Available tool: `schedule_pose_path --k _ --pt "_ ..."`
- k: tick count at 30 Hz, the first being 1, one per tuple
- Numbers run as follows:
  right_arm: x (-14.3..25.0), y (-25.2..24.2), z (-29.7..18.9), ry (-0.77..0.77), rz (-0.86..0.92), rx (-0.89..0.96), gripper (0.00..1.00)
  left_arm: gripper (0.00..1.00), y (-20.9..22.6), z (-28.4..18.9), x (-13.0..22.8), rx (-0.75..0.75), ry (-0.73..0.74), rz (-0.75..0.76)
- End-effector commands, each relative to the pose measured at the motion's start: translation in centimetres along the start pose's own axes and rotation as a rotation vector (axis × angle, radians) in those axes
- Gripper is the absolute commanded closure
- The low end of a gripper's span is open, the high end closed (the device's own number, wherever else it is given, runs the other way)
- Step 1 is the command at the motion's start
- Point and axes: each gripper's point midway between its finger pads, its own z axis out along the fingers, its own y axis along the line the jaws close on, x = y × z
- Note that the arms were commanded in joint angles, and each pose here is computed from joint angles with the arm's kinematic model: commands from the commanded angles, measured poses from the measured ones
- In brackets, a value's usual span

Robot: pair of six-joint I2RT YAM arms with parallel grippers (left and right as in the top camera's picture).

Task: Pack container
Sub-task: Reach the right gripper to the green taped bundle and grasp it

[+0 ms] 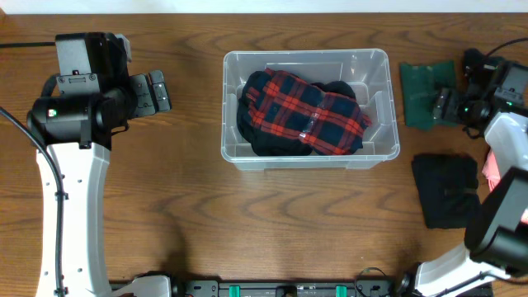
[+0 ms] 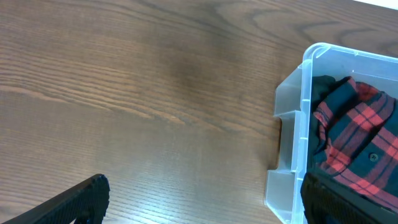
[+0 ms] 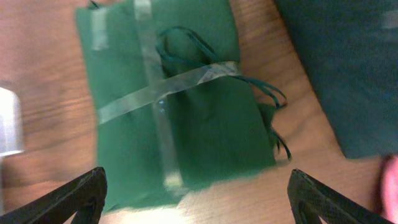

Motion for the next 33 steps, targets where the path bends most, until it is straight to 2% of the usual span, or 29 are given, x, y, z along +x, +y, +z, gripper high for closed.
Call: schedule_pose_path --k 1,10,16,18,20,26,33 --pt "1.1 -0.7 2.3 0.025 -0.064 -0.006 0.09 0.02 0.0 0.3 0.1 0.003 0.011 -0.008" --pt "1.4 -2.5 6.5 0.003 -0.063 0.051 0.08 0.02 0.0 0.4 0.1 0.003 0.013 -0.008" --pt "4.9 -1.8 9.4 0.098 -0.040 -0.005 0.09 0.02 0.0 0.4 0.1 0.003 0.013 -0.008" --pt "6.0 -1.0 9.8 0.132 -0.030 -0.053 0.17 0.02 0.0 0.4 0.1 0.003 0.013 -0.008" --pt "6.2 -0.3 9.8 0.134 -0.025 -0.095 0.43 0.02 0.0 0.4 0.1 0.003 0.013 -0.008" --pt "4.6 0.7 8.6 0.093 0.021 -0.147 0.97 0.02 0.0 0.4 0.1 0.003 0.013 -0.008" --pt "-1.0 1.3 3.1 -0.069 -0.008 -0.138 0.99 0.02 0.1 0.4 0.1 0.002 0.013 -0.009"
